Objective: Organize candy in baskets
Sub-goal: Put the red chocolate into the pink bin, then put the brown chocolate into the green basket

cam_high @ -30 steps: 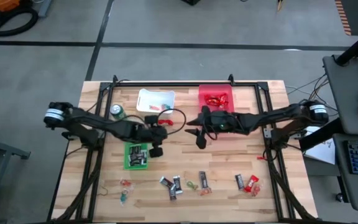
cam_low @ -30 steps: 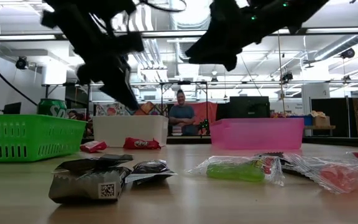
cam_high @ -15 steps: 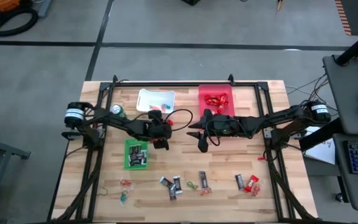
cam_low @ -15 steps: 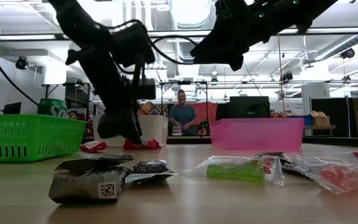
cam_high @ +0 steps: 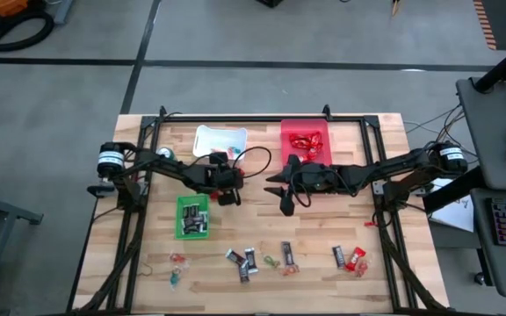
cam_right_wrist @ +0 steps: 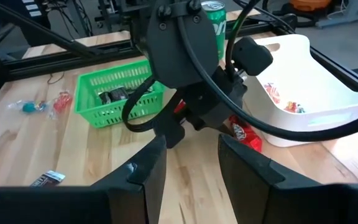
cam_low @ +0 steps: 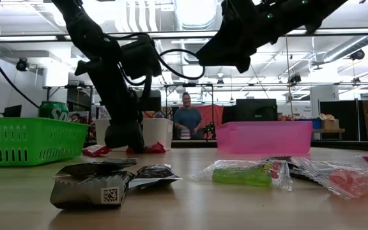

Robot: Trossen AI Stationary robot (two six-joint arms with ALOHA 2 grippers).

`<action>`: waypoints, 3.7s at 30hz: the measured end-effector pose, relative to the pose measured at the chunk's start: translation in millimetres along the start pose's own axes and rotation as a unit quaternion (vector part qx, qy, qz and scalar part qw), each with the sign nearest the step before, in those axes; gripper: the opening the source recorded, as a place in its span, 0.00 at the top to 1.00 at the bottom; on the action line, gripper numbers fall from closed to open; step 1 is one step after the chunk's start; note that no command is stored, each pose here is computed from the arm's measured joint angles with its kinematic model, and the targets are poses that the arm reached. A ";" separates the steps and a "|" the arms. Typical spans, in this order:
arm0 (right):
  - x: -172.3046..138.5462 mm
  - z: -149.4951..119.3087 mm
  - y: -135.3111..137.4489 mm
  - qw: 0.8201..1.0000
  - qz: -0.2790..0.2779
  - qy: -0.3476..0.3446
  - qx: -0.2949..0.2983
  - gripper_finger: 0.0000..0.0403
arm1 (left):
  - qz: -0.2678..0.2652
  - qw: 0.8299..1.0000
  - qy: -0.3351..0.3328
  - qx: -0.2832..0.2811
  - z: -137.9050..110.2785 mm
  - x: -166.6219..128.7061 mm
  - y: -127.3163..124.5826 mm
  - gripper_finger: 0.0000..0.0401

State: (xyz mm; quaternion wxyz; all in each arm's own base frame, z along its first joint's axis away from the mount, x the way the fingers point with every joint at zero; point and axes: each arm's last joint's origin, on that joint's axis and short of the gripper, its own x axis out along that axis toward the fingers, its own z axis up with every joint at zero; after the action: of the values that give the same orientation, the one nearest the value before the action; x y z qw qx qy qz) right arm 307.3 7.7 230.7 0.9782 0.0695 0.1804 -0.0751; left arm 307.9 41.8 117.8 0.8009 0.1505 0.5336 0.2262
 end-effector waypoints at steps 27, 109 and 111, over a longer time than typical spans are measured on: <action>-11.2 -35.8 33.6 0.998 0.063 0.022 0.010 0.66 | -0.194 0.926 -0.320 -0.046 53.3 -74.8 3.6 1.00; -64.4 -96.3 98.4 0.731 -0.143 0.544 0.387 0.66 | -0.151 0.879 -0.421 -0.168 13.9 -153.9 39.5 0.77; -68.0 -94.8 103.2 0.732 -0.175 0.550 0.362 0.66 | -0.151 0.879 -0.420 -0.167 13.3 -153.4 39.1 0.77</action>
State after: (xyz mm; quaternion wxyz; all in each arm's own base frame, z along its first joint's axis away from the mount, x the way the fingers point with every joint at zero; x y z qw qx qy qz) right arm 229.8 132.4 178.9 0.5788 0.4149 0.6548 -0.2533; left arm 262.0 -5.1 262.5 0.9875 0.0129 0.1177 0.1036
